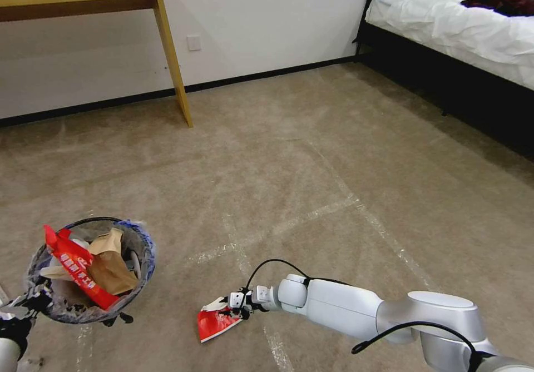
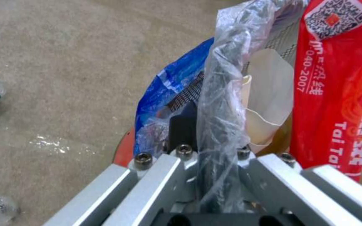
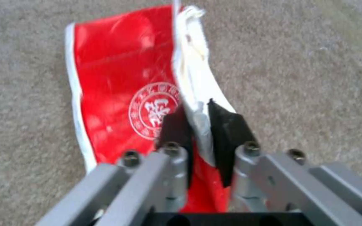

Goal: Pick up the trash bin and place the garbage on the floor into it.

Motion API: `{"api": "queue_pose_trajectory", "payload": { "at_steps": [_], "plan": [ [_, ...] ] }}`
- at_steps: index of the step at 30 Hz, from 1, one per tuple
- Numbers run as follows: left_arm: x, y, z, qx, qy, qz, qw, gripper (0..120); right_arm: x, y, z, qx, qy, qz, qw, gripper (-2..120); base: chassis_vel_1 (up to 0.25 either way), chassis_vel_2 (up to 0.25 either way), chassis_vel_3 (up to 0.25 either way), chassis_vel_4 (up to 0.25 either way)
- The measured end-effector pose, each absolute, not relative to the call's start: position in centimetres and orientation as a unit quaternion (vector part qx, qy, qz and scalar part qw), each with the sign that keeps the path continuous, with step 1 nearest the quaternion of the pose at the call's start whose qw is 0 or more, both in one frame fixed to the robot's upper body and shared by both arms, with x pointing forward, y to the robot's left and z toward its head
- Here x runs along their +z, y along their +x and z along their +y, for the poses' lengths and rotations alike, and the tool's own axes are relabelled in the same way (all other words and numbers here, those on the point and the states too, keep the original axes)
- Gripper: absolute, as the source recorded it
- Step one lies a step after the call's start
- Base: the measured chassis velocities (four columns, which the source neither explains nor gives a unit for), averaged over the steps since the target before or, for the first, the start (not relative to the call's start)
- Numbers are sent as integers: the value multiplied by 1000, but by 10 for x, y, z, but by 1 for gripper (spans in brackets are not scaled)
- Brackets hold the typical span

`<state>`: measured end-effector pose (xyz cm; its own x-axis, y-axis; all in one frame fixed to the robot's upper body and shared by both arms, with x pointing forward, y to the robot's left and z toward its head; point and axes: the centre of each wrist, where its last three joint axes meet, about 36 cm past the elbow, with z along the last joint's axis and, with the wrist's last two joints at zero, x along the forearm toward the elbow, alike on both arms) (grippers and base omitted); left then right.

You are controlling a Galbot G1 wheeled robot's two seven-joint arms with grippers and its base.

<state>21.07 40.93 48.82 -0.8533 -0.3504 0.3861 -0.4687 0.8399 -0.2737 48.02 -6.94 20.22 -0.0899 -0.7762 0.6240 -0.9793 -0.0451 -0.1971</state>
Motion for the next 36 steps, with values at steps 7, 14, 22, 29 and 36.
{"api": "queue_pose_trajectory", "payload": {
  "at_steps": [7, 14, 22, 29, 36],
  "plan": [
    [487, 210, 409, 182, 218, -945, 163, 1, 199, 478, -71, 309, 654, -670, 166, 4, 0, 0, 0, 0],
    [487, 210, 409, 181, 218, -945, 163, 1, 199, 476, -74, 307, 652, -674, 164, 0, 0, 0, 0, 0],
    [483, 211, 411, 184, 220, -944, 166, 1, 216, 480, -76, 282, 633, -706, 144, 0, 0, 0, 0, 0],
    [483, 212, 413, 188, 217, -943, 170, 1, 266, 494, -68, 228, 607, -754, 105, 0, 0, 0, 0, 0],
    [484, 213, 412, 195, 214, -941, 175, 1, 305, 506, -84, 221, 591, -772, 74, 0, 0, 0, 0, 0]
  ]
}}
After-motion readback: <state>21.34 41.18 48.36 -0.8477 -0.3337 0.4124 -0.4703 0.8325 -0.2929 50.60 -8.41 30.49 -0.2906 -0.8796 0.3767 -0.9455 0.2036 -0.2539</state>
